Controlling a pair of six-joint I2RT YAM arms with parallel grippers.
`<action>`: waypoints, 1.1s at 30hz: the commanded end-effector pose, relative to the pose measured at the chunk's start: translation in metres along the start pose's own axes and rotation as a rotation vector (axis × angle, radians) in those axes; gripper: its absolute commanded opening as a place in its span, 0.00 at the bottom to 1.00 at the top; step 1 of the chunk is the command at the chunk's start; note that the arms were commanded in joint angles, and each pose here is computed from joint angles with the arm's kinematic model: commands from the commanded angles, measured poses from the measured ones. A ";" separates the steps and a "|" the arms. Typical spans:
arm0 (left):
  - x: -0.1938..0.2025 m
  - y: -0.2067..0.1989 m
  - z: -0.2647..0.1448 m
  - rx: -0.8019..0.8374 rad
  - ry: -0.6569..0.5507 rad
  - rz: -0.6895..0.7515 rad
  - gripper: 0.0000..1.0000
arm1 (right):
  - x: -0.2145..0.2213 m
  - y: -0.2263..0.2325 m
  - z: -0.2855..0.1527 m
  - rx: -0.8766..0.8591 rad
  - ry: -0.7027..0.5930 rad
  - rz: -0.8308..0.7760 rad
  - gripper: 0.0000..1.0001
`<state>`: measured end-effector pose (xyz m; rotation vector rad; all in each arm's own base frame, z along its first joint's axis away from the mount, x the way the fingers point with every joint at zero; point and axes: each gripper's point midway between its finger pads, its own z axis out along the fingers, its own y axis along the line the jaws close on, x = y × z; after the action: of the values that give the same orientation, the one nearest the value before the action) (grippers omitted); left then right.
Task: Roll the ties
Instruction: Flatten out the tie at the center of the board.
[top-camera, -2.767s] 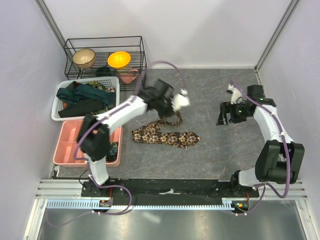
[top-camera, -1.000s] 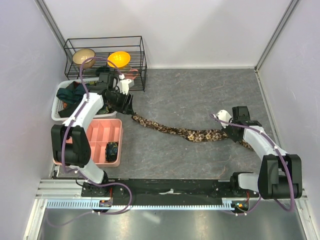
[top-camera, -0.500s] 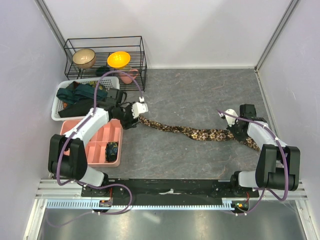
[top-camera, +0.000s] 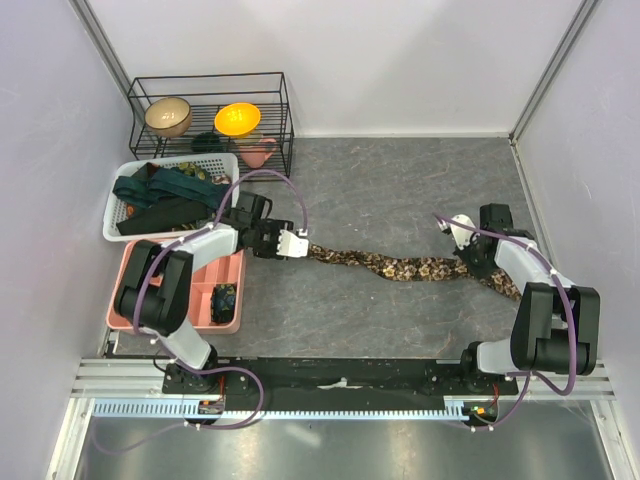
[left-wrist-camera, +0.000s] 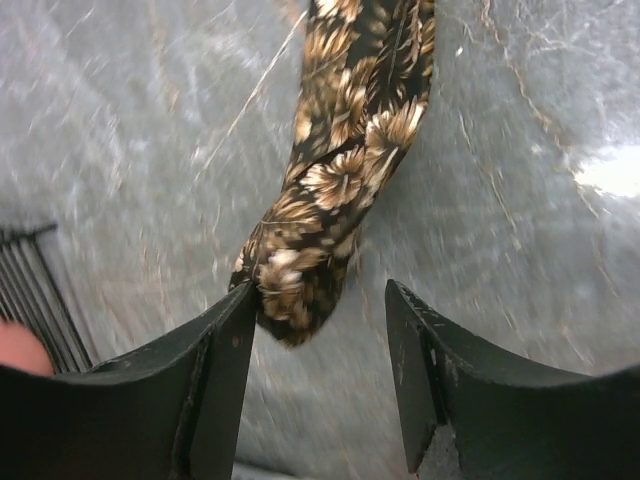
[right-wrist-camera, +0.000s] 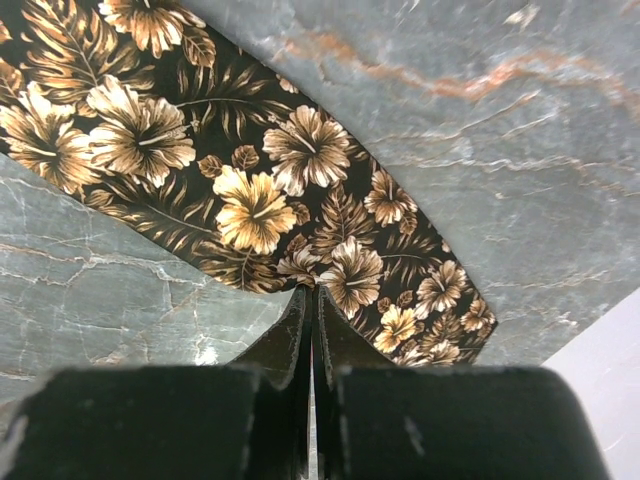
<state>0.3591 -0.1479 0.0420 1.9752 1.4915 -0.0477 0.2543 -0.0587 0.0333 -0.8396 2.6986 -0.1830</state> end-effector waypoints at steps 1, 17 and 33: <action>0.004 0.015 0.020 -0.017 0.034 0.143 0.59 | -0.017 -0.011 -0.010 0.011 -0.052 0.010 0.00; -0.044 -0.055 -0.070 0.473 0.019 -0.139 0.02 | 0.013 -0.036 -0.032 0.115 -0.011 -0.029 0.00; -0.012 0.009 -0.011 0.514 0.082 -0.682 0.39 | 0.002 -0.028 0.011 -0.004 0.000 -0.043 0.00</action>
<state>0.3315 -0.1494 0.0347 1.9911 2.2280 -0.7190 0.2574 -0.0830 0.0259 -0.8720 2.7347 -0.1768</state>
